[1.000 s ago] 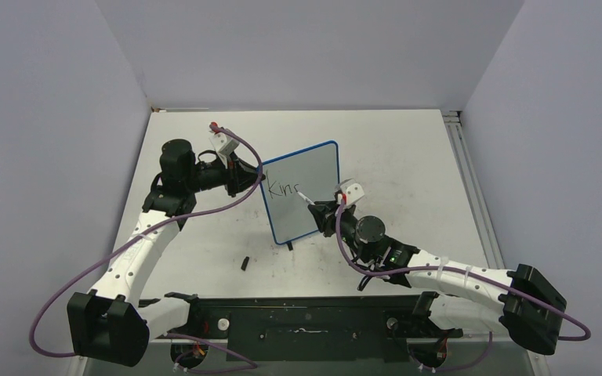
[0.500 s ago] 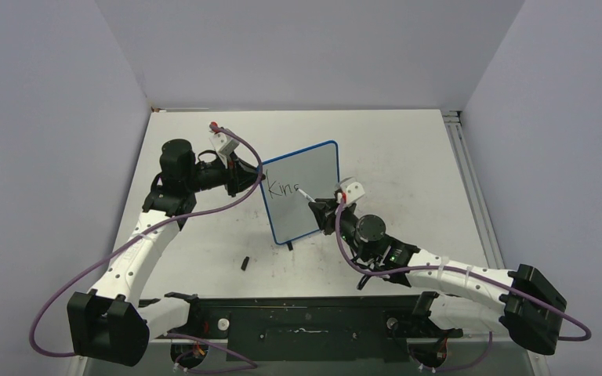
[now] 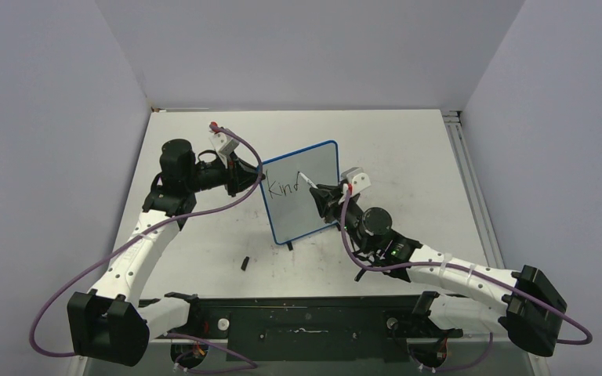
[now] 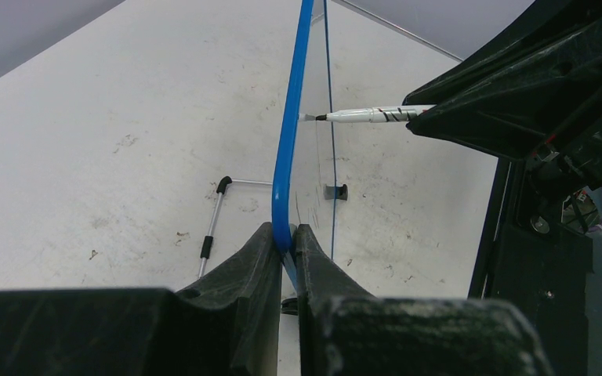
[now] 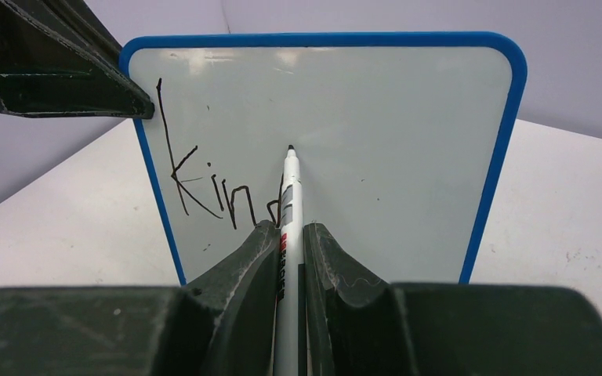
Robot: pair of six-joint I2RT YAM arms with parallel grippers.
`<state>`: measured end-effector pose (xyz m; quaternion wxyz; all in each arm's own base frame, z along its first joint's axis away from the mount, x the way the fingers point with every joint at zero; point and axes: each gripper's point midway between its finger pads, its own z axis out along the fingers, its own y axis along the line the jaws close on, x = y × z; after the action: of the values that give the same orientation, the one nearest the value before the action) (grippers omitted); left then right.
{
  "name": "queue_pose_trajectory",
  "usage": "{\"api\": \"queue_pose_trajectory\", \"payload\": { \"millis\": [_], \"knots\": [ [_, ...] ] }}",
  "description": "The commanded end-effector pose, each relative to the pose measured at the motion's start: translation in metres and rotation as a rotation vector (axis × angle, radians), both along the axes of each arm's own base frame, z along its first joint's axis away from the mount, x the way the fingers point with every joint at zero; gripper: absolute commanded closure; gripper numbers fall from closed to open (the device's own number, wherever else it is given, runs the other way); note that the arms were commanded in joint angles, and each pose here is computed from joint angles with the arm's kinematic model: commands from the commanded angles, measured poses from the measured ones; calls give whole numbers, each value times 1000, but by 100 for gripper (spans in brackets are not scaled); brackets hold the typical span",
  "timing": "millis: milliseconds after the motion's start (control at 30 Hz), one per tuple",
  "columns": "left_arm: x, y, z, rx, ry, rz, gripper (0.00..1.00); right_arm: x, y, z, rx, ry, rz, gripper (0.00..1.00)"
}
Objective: Write a sentence on the whiteboard
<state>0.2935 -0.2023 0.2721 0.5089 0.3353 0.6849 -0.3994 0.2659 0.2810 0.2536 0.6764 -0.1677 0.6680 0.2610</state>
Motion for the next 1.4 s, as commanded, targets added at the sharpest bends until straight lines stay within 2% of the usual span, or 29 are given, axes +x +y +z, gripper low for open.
{"api": "queue_pose_trajectory", "payload": {
  "millis": [0,600,1367],
  "knots": [
    [-8,-4,-10,19,33,-48,100,8,-1,35,69,-70,-21,95],
    [-7,-4,-11,19,36,-46,100,-7,0,-24,21,62,21,95],
    [-7,-3,-12,22,40,-45,100,-13,-16,-57,-39,128,-18,95]
  ]
}}
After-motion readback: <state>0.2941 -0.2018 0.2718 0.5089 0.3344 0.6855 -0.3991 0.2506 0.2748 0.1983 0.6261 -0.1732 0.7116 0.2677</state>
